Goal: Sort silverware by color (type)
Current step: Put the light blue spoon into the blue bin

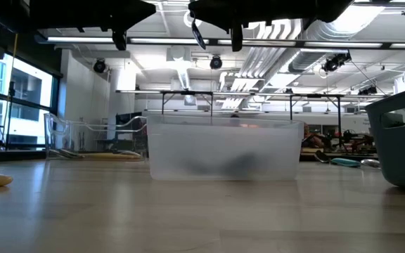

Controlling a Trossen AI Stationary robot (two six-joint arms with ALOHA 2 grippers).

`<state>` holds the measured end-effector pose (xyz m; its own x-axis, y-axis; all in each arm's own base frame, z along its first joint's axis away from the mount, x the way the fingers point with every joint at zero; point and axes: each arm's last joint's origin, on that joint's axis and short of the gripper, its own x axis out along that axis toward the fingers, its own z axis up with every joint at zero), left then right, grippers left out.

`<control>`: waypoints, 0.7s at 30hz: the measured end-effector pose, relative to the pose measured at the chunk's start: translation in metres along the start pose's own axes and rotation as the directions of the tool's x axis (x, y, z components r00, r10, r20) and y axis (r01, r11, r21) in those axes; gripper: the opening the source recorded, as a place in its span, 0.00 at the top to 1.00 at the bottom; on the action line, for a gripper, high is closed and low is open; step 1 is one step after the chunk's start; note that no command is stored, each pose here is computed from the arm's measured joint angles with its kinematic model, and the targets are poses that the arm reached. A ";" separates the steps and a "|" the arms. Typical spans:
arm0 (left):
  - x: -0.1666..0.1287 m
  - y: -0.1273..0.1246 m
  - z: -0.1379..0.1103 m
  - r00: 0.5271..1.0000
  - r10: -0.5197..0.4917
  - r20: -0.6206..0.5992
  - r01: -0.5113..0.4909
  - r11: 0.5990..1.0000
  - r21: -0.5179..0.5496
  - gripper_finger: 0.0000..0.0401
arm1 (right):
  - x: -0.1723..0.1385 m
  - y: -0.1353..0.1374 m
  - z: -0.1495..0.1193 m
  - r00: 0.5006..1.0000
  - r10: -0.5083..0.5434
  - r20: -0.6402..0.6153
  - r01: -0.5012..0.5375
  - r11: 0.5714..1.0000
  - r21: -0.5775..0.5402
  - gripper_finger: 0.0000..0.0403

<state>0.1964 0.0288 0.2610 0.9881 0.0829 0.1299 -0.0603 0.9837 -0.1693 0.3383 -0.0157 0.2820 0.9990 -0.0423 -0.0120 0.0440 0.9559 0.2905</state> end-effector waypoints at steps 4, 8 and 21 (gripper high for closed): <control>0.000 0.000 0.000 1.000 0.001 0.000 -0.001 1.000 -0.001 1.00 | 0.000 0.000 0.000 1.000 0.000 0.000 0.000 1.000 0.000 0.96; 0.000 0.000 0.000 1.000 0.004 0.000 -0.004 1.000 -0.001 1.00 | 0.000 -0.001 0.001 1.000 0.009 -0.002 -0.009 1.000 -0.003 0.96; 0.000 0.000 0.000 1.000 0.006 0.000 -0.006 1.000 -0.009 1.00 | -0.001 -0.002 0.001 0.999 0.046 -0.015 -0.046 0.999 0.005 0.96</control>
<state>0.1964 0.0291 0.2609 0.9877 0.0886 0.1288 -0.0647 0.9817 -0.1791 0.3375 -0.0182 0.2825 0.9999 0.0059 -0.0133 -0.0017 0.9553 0.2956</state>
